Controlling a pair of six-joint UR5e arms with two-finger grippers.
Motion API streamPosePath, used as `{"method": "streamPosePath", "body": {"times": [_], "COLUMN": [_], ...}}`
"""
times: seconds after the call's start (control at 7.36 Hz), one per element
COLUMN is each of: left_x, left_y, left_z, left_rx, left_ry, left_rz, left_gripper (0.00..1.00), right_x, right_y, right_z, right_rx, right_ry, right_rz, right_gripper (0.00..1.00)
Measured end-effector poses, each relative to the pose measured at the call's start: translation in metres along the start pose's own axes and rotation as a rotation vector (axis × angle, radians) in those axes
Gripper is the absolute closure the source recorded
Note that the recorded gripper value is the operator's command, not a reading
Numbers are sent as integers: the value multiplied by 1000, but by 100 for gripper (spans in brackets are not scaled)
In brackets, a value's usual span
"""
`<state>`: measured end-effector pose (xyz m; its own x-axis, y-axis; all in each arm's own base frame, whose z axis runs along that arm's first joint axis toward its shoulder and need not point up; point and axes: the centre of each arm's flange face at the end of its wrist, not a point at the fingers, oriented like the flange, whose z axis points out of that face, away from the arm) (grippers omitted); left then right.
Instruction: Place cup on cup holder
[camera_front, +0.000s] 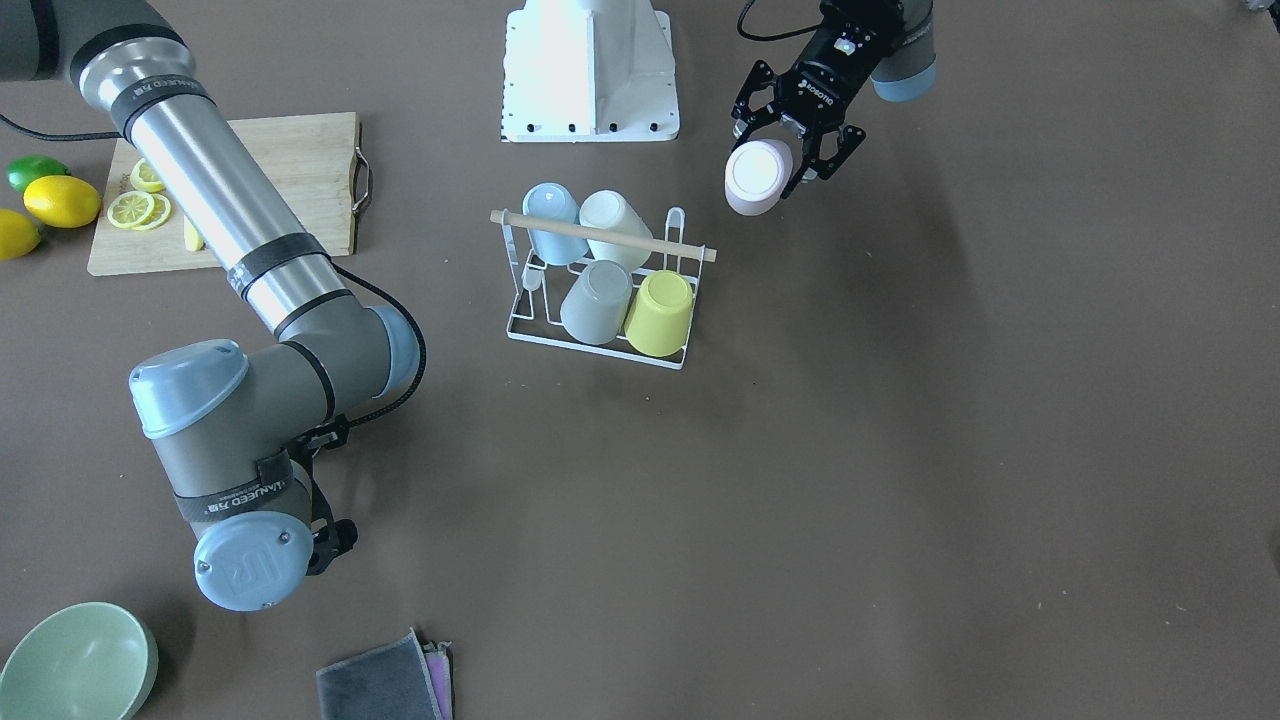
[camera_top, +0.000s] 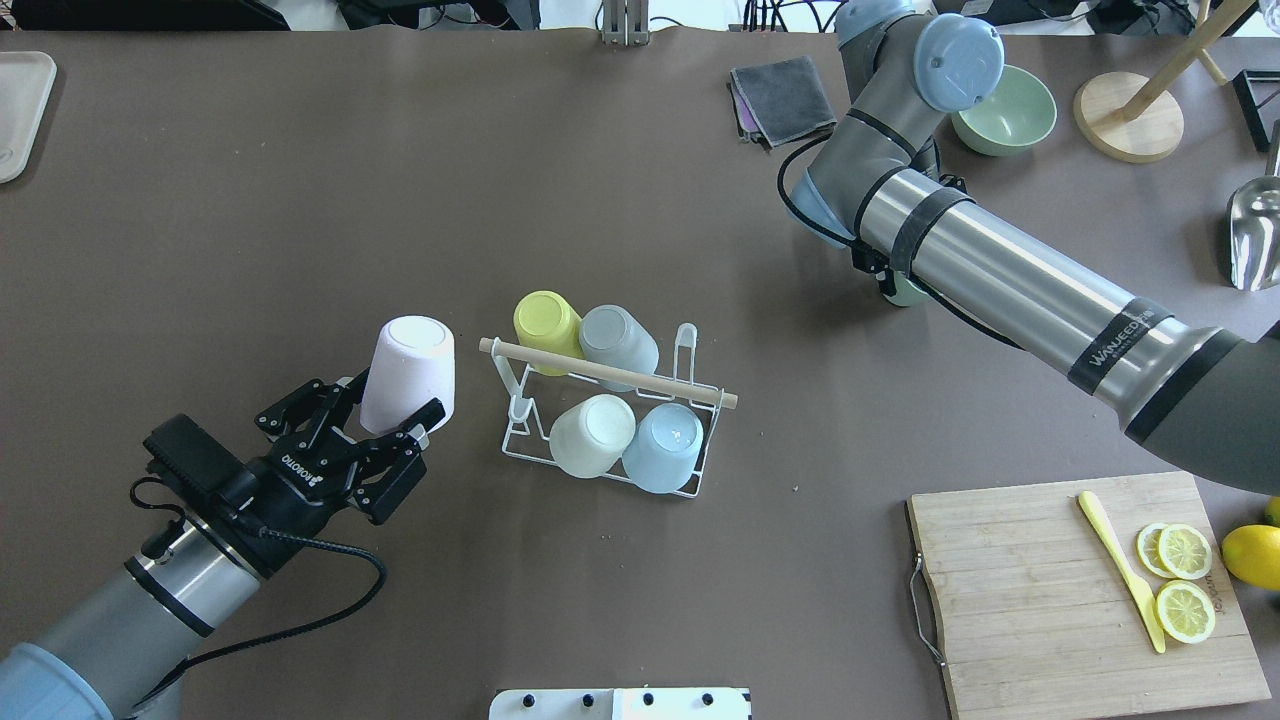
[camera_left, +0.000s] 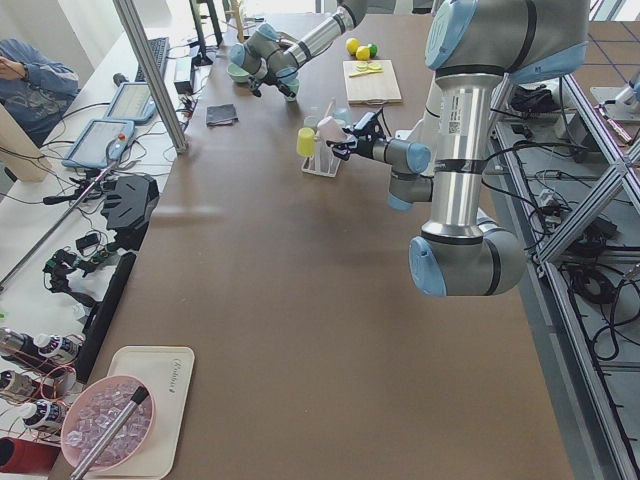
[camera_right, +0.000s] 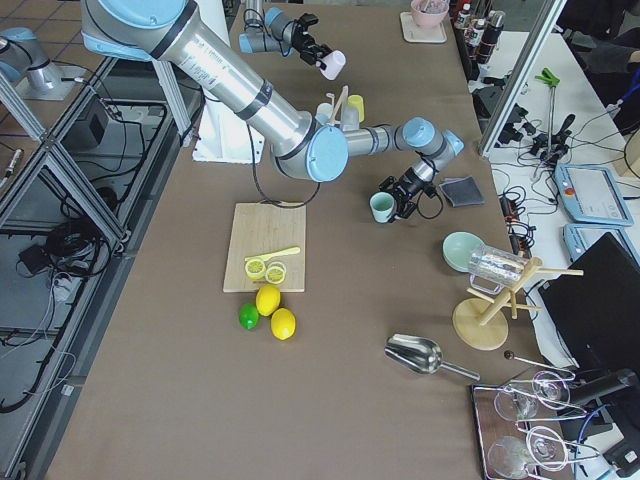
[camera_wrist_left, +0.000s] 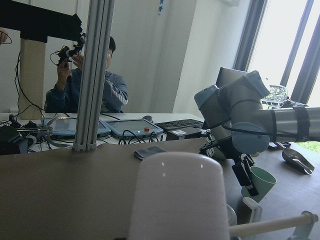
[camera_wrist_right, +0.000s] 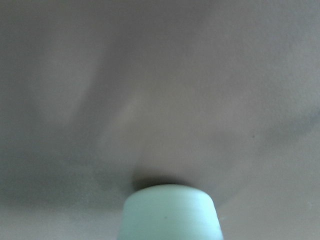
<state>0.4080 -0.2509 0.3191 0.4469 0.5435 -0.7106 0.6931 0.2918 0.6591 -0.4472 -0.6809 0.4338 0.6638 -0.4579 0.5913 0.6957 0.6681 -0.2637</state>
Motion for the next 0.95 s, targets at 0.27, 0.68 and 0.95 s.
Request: {"method": "streamPosePath", "body": {"times": [0.27,0.68,0.95], "left_x": [22,46,54], "left_y": [-3,11,19], "left_z": [12,35,44], "left_rx": [42,51,48], "left_ry": [-21,-23,-22], "left_rz": [30,59,61], "left_gripper": [45,44,44], "right_x": [-1,18,37], "right_y": [1,19,38], "right_z": [-1,-47,-87], "right_rx": [-2,0,56], "right_ry": [-3,-48,-94], "right_rz": [-5,1,-60], "right_gripper": [100,100,100]}}
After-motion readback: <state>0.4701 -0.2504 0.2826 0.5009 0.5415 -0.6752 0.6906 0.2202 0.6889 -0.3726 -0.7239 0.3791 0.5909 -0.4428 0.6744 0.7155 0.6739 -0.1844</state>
